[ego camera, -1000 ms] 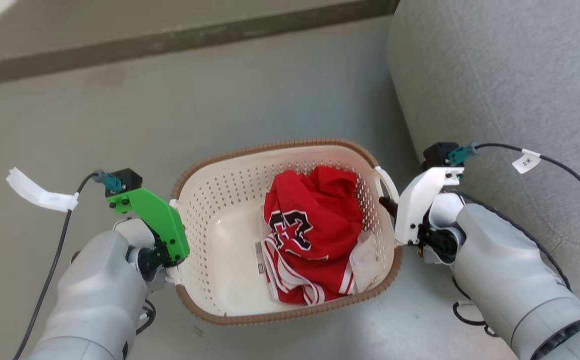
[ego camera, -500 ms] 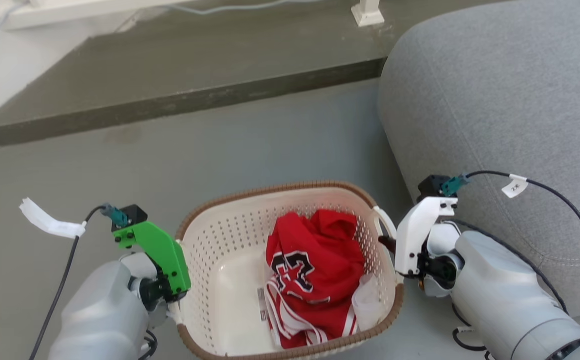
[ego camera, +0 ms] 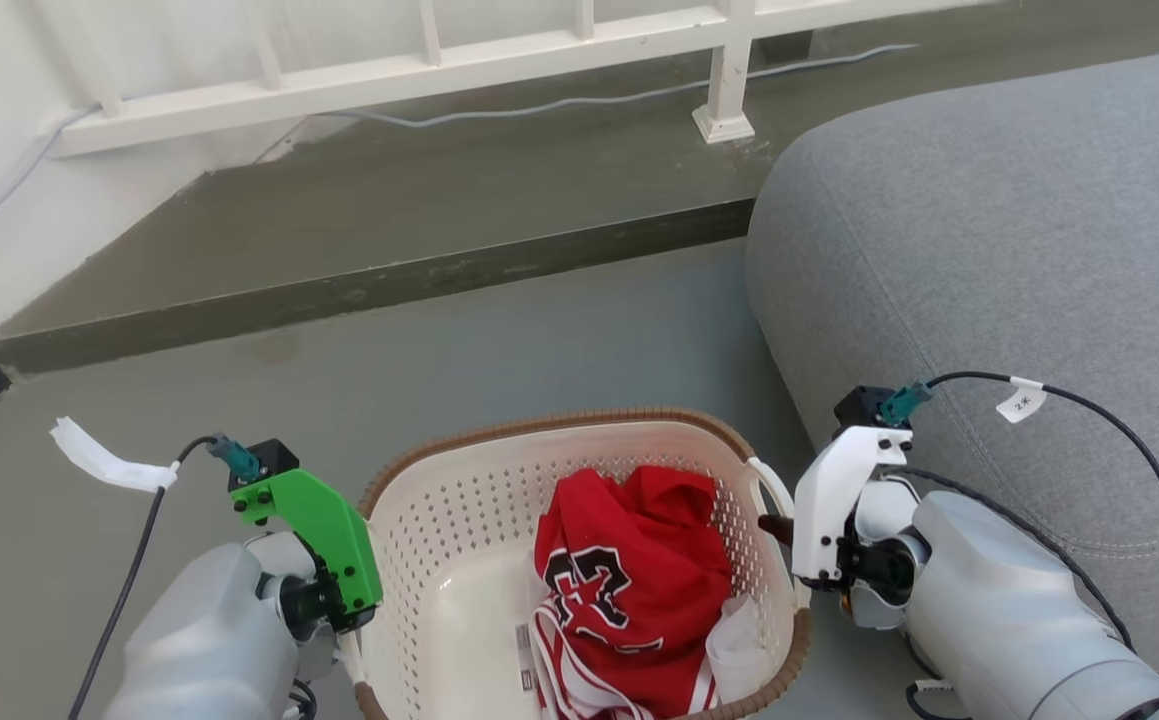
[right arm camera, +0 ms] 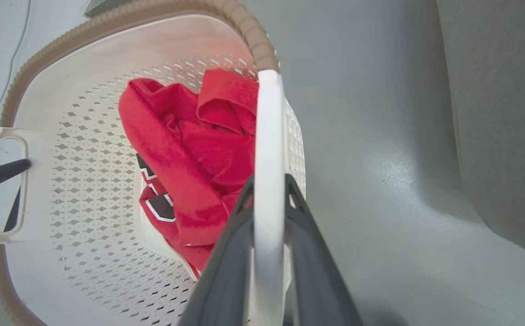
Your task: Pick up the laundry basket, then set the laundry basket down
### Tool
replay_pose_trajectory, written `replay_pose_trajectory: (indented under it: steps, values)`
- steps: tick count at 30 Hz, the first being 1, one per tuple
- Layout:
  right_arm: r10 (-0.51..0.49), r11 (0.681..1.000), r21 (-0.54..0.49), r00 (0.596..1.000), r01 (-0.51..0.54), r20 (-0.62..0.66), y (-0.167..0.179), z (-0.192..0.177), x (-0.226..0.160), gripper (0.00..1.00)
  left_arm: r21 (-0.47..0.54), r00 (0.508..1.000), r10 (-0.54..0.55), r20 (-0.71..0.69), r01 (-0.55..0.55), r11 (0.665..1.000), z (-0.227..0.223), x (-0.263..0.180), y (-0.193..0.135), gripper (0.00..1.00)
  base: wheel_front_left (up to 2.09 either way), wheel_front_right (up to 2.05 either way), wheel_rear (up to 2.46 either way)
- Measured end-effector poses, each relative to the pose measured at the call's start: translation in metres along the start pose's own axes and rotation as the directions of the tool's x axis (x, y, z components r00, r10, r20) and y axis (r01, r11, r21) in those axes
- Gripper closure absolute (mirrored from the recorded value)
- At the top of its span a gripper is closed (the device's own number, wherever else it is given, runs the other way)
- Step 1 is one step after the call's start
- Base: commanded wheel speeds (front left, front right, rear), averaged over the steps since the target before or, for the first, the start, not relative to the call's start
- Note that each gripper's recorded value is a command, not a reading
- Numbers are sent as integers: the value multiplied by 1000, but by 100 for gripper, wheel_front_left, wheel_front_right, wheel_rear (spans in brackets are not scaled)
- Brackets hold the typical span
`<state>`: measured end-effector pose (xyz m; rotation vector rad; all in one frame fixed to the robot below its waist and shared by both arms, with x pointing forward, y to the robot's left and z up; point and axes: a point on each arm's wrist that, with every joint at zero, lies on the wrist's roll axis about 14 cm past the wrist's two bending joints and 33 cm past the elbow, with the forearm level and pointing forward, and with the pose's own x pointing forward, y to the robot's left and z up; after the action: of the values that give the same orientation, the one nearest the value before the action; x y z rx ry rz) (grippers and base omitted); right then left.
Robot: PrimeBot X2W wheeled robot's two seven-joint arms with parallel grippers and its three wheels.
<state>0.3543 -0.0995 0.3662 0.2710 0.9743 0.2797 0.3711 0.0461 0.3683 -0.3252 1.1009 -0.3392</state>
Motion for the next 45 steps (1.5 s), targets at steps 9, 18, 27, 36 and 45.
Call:
replay_pose_trajectory:
  steps: [9,18,27,36,45]
  values:
    - [4,1000,-11,1000,-4,-6,3,-2,-4,100,-8,1000,7,-10,-7,1000,-6,-5,1,100,0,0,0]
    - [9,1000,11,1000,-8,-26,3,-12,-5,100,-22,999,9,-35,-9,1000,-17,-5,3,100,0,0,0]
    - [12,1000,15,1000,-11,-27,4,-13,-5,100,-30,999,13,-37,-14,999,-18,-5,3,100,0,0,0]
    - [15,1000,20,999,-14,-28,5,-13,-5,100,-31,999,13,-40,-14,999,-18,-5,4,100,0,0,0]
    - [18,1000,25,999,-18,-28,6,-13,-5,100,-35,999,13,-48,-15,999,-21,-5,4,100,0,0,0]
